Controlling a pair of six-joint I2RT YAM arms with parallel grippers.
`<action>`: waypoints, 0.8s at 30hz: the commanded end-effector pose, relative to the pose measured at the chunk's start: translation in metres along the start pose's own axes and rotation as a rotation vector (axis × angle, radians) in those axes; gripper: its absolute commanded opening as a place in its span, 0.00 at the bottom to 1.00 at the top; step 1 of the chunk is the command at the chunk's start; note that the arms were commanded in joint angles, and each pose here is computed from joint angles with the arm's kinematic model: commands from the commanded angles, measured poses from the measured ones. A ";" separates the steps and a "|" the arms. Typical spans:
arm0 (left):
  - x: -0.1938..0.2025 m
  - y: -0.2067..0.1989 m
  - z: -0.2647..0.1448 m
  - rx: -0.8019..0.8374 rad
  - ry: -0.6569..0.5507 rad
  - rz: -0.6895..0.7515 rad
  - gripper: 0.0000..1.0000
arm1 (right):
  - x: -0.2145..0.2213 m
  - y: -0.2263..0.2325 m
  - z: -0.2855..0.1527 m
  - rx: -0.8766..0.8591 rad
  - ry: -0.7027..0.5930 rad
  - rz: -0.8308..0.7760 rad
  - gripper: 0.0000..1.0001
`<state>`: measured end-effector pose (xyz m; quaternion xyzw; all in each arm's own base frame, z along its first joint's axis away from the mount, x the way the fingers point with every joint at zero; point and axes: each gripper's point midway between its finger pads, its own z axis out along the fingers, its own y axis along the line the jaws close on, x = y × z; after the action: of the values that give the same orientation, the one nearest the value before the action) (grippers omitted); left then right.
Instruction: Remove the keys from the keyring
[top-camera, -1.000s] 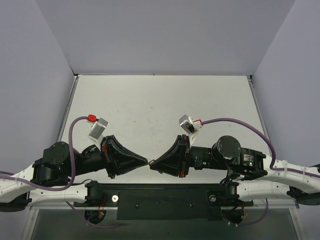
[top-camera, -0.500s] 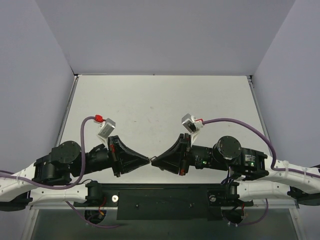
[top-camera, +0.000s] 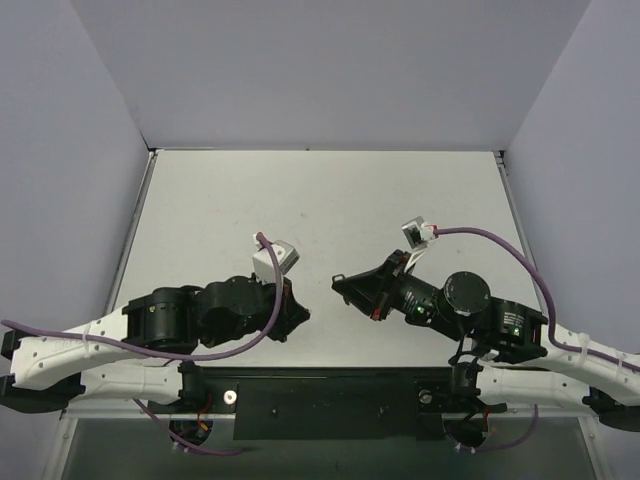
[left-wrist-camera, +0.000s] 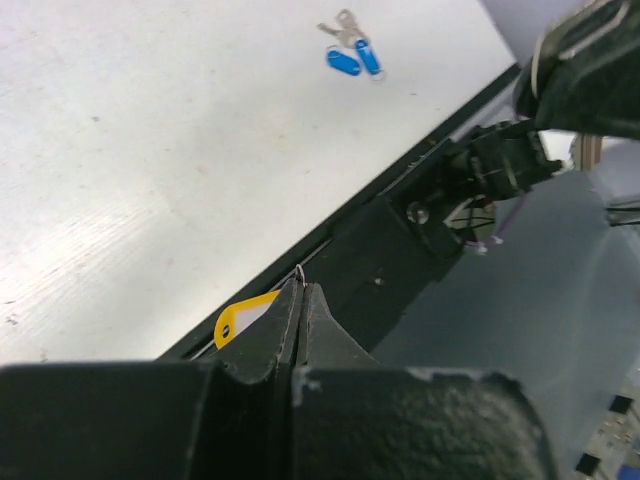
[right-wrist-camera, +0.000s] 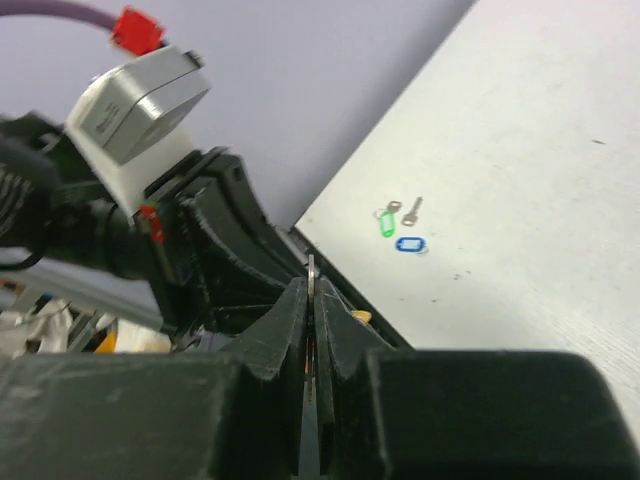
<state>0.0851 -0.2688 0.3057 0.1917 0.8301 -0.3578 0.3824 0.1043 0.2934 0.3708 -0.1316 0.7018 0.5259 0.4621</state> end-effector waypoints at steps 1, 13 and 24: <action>0.000 0.026 0.007 -0.104 0.040 0.042 0.00 | -0.003 -0.055 0.003 0.202 -0.055 0.121 0.00; 0.017 0.118 0.027 -0.343 0.112 -0.004 0.00 | 0.058 -0.183 -0.019 0.691 0.089 0.226 0.00; 0.036 0.196 0.019 -0.549 0.025 -0.049 0.00 | 0.082 -0.191 -0.016 0.844 0.289 -0.010 0.00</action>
<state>0.1781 -0.1624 0.1811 0.0821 0.9177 -0.1363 0.3640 0.1790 0.2305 0.1861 0.0340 0.9047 0.2312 0.3563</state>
